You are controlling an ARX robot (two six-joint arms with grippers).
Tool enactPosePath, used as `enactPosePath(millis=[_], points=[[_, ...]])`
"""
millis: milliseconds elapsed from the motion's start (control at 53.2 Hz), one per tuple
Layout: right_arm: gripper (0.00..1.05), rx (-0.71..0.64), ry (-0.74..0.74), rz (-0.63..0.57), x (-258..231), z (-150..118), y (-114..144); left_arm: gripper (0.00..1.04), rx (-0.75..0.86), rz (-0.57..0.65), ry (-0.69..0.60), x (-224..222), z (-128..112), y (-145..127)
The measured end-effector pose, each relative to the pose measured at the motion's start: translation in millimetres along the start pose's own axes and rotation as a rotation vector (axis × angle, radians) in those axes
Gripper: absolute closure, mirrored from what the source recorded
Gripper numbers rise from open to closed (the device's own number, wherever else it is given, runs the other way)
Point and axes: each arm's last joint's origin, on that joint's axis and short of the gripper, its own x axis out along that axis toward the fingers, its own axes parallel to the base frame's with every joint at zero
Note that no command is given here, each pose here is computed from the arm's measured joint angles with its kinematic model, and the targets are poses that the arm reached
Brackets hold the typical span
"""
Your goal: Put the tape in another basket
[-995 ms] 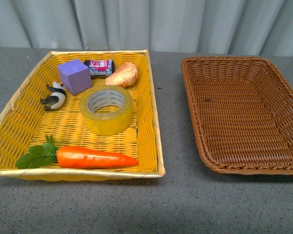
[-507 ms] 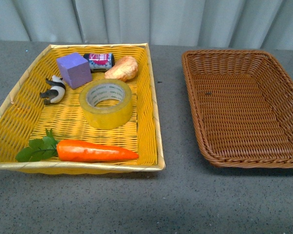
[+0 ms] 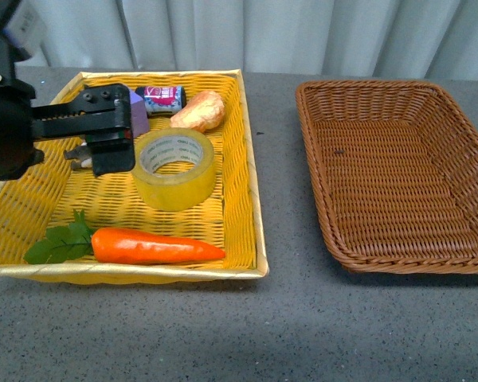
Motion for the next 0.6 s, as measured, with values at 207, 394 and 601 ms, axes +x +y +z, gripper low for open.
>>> enactPosePath(millis=[207, 394, 601], points=[[0.09, 0.000, 0.000, 0.000, 0, 0, 0, 0.06, -0.068, 0.082, 0.142, 39, 10, -8], [0.09, 0.000, 0.000, 0.000, 0, 0, 0, 0.06, -0.144, 0.145, 0.174, 61, 18, -12], [0.09, 0.000, 0.000, 0.000, 0, 0, 0, 0.06, -0.173, 0.150, 0.184, 76, 23, -16]])
